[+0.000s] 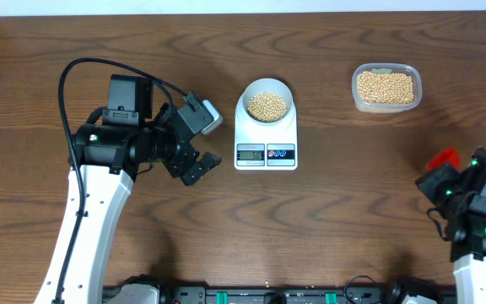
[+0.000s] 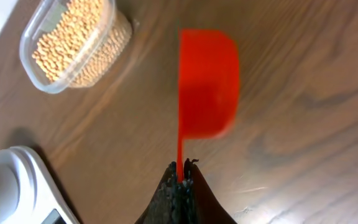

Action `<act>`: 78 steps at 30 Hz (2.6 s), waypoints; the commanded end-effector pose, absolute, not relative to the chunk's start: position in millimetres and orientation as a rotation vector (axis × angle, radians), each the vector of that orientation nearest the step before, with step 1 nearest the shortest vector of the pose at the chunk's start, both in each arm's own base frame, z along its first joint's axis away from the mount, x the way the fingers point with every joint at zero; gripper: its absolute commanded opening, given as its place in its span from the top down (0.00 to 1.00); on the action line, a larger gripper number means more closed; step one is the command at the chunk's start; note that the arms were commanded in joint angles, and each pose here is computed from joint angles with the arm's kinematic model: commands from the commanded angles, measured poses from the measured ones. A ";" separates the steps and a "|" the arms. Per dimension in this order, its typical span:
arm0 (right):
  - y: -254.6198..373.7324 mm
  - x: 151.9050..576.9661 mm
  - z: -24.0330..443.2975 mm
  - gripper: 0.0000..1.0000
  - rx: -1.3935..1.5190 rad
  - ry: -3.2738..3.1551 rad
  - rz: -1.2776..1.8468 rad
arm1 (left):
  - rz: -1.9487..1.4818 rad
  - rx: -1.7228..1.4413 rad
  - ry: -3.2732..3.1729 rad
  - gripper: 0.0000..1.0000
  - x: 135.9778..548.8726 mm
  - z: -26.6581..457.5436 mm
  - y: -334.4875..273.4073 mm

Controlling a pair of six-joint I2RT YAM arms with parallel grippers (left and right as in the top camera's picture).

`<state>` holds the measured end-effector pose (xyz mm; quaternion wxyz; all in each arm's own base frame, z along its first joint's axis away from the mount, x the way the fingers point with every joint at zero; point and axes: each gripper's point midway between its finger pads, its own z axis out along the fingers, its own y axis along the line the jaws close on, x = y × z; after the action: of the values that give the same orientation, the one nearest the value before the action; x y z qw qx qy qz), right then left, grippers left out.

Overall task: Scoop item into bowl and weigh 50g on scale
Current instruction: 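Move the red scoop down and right toward the table front, then lower the red scoop onto the table and open the right gripper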

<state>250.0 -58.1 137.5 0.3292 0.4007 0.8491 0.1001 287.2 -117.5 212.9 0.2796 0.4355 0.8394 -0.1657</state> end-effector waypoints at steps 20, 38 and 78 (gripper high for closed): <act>6.5 261.5 65.3 0.97 0.882 2.365 0.743 | -0.438 1.177 2.221 0.02 286.7 220.5 -117.8; -24.0 261.6 43.4 0.14 0.935 2.399 0.494 | -0.438 1.177 2.221 0.02 286.7 220.5 -117.8; -13.0 359.8 259.1 0.01 0.068 1.530 0.501 | -0.438 1.177 2.221 0.02 286.7 220.5 -117.8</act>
<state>361.4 -17.2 242.9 0.6713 0.0576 0.7041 0.2242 287.2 -117.5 212.9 0.2796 0.4355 0.8394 -0.1657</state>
